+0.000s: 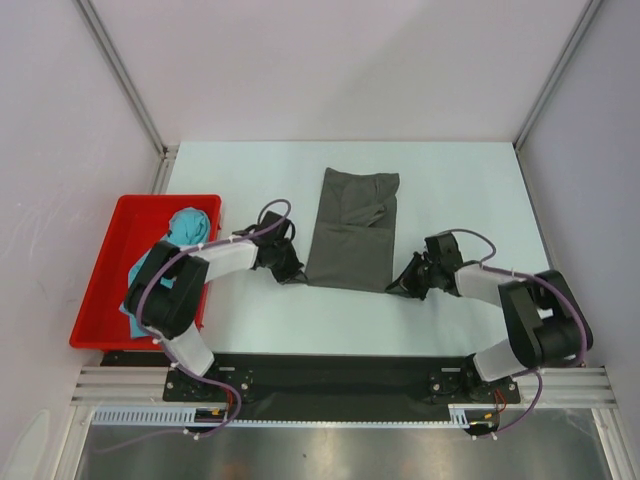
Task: Fold and stack the t-shirts
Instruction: Fold the tshirt
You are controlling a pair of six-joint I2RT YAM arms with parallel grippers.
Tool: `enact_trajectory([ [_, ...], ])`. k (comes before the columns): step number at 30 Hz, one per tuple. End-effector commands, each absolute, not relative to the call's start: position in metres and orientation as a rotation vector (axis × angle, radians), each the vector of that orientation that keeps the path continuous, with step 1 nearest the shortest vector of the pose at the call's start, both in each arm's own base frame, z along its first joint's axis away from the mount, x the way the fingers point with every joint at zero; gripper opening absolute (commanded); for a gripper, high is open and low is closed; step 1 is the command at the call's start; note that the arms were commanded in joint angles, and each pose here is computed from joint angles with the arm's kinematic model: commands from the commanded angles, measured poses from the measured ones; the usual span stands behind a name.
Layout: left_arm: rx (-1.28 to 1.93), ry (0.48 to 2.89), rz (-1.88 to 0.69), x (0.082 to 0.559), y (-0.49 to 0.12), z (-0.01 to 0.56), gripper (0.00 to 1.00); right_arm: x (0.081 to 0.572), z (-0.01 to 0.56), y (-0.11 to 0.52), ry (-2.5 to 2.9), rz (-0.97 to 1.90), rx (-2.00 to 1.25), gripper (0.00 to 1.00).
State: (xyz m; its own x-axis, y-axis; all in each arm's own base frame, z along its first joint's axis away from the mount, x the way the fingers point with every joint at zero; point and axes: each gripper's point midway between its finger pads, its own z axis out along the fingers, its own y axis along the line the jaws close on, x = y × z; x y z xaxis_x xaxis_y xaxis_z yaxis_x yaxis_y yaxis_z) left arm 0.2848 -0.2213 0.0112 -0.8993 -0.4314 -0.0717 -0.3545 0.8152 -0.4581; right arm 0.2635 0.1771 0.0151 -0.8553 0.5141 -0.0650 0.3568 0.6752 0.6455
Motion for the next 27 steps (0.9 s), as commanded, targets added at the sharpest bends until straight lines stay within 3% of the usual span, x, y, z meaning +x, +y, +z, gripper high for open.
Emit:
enact_trajectory([
  [1,-0.549,2.95,-0.362,0.221,-0.189,-0.018,0.0,0.213,-0.004,0.161,2.769,0.755,0.671,0.0],
  [8,-0.499,2.985,-0.321,0.151,-0.179,-0.016,0.0,0.151,0.0,0.149,2.772,0.747,0.736,0.0],
  [15,-0.485,2.958,-0.374,0.124,-0.176,-0.004,0.0,0.119,0.007,0.151,2.747,0.784,0.727,0.0],
  [20,-0.416,2.926,-0.401,0.145,-0.192,0.02,0.0,0.123,0.012,0.153,2.731,0.79,0.69,0.0],
  [27,-0.27,2.834,-0.379,0.218,-0.213,0.066,0.0,0.182,0.045,0.163,2.72,0.751,0.575,0.0],
])
